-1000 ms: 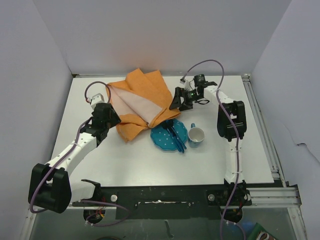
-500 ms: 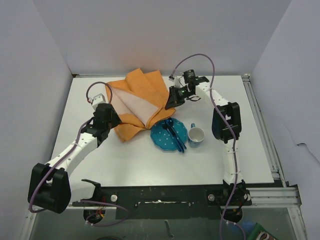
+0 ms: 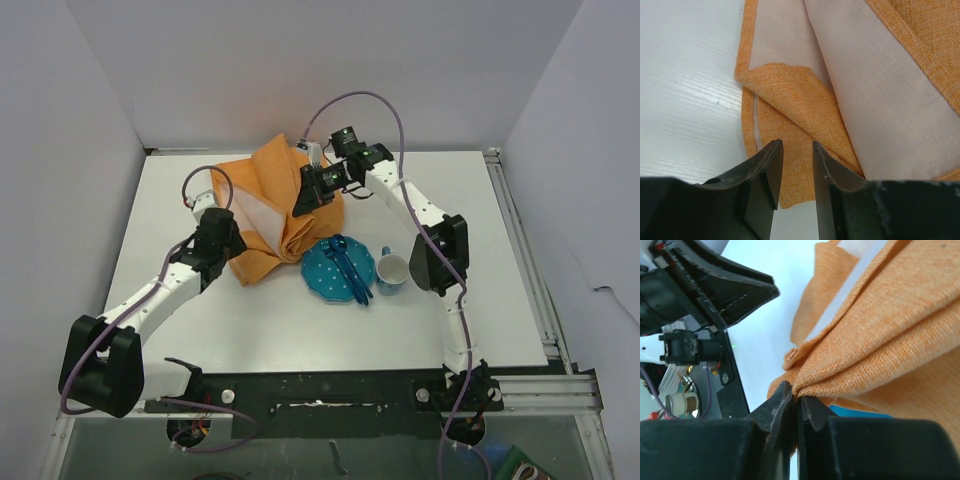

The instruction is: Set the dinner table for one person

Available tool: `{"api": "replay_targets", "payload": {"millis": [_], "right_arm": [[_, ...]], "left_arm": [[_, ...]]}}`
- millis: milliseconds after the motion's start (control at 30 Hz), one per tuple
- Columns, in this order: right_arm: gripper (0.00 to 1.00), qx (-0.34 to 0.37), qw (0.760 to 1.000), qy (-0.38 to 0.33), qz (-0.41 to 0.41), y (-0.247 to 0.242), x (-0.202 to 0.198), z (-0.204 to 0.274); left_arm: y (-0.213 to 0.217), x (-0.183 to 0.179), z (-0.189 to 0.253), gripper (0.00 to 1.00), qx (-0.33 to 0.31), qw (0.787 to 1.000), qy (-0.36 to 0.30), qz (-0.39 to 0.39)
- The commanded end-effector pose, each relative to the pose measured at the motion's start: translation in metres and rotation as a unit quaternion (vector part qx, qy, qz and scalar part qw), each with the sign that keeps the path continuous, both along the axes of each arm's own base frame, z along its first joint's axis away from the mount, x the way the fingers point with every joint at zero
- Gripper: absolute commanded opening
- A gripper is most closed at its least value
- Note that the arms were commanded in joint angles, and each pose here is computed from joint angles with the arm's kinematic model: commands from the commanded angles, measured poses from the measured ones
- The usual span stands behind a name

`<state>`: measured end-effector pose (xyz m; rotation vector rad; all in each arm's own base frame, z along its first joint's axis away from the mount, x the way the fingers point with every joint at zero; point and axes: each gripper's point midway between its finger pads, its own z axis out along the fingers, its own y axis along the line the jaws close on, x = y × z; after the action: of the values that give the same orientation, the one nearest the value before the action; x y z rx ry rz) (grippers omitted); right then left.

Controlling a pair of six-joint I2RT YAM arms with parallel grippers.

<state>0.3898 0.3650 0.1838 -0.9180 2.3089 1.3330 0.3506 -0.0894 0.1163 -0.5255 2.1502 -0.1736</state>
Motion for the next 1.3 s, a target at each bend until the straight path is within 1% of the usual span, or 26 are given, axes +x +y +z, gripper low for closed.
{"api": "replay_targets", "payload": {"millis": [0,133,333,367,400,433,467,500,567,600,633,700,800,900,1167,1267], "right_arm": [[0.0,0.063,0.994,0.022,0.082,0.029,-0.038,0.021],[0.0,0.063,0.992,0.037,0.108,0.05,-0.049,0.0],[0.0,0.084,0.984,0.061,0.145,0.075,-0.067,-0.015],[0.02,0.087,0.982,0.066,0.151,0.077,-0.07,-0.018],[0.29,0.089,0.981,0.067,0.158,0.079,-0.074,-0.02],[0.53,0.091,0.98,0.068,0.165,0.081,-0.077,-0.022],[0.65,0.092,0.979,0.065,0.168,0.081,-0.079,-0.022],[0.73,0.093,0.979,0.061,0.17,0.08,-0.081,-0.021],[0.79,0.099,0.978,0.051,0.176,0.079,-0.084,-0.016],[0.85,0.1,0.978,0.048,0.176,0.078,-0.084,-0.013],[0.89,0.098,0.978,0.044,0.176,0.077,-0.085,-0.01],[0.91,0.096,0.979,0.034,0.176,0.075,-0.086,-0.004],[0.91,0.078,0.983,0.02,0.168,0.07,-0.086,-0.001],[0.91,0.071,0.984,0.002,0.166,0.068,-0.091,0.014],[0.92,0.099,0.977,-0.064,0.179,0.065,-0.114,0.079],[0.93,0.071,0.981,-0.095,0.154,0.055,-0.105,0.08]], "left_arm": [[-0.009,0.02,0.035,0.29,-0.017,0.998,-0.053,0.006],[-0.01,0.018,0.037,0.28,-0.016,0.998,-0.055,0.008],[-0.009,0.013,0.039,0.25,-0.016,0.998,-0.061,0.017],[-0.009,0.012,0.039,0.24,-0.015,0.998,-0.061,0.019],[-0.008,0.012,0.038,0.24,-0.014,0.998,-0.061,0.021],[-0.008,0.011,0.04,0.24,-0.014,0.998,-0.062,0.022],[-0.007,0.01,0.04,0.24,-0.011,0.998,-0.062,0.024],[-0.007,0.01,0.041,0.23,-0.01,0.998,-0.062,0.026],[-0.005,0.01,0.043,0.23,-0.007,0.997,-0.064,0.03],[-0.005,0.01,0.045,0.24,-0.007,0.997,-0.066,0.031],[-0.005,0.01,0.047,0.24,-0.008,0.997,-0.069,0.031],[-0.006,0.011,0.051,0.25,-0.01,0.997,-0.075,0.03],[-0.011,0.013,0.057,0.27,-0.018,0.996,-0.08,0.02],[-0.02,0.014,0.065,0.27,-0.034,0.995,-0.089,0.002],[-0.037,0.015,0.085,0.27,-0.064,0.991,-0.113,-0.026],[-0.044,0.017,0.086,0.27,-0.075,0.989,-0.119,-0.038]]}}
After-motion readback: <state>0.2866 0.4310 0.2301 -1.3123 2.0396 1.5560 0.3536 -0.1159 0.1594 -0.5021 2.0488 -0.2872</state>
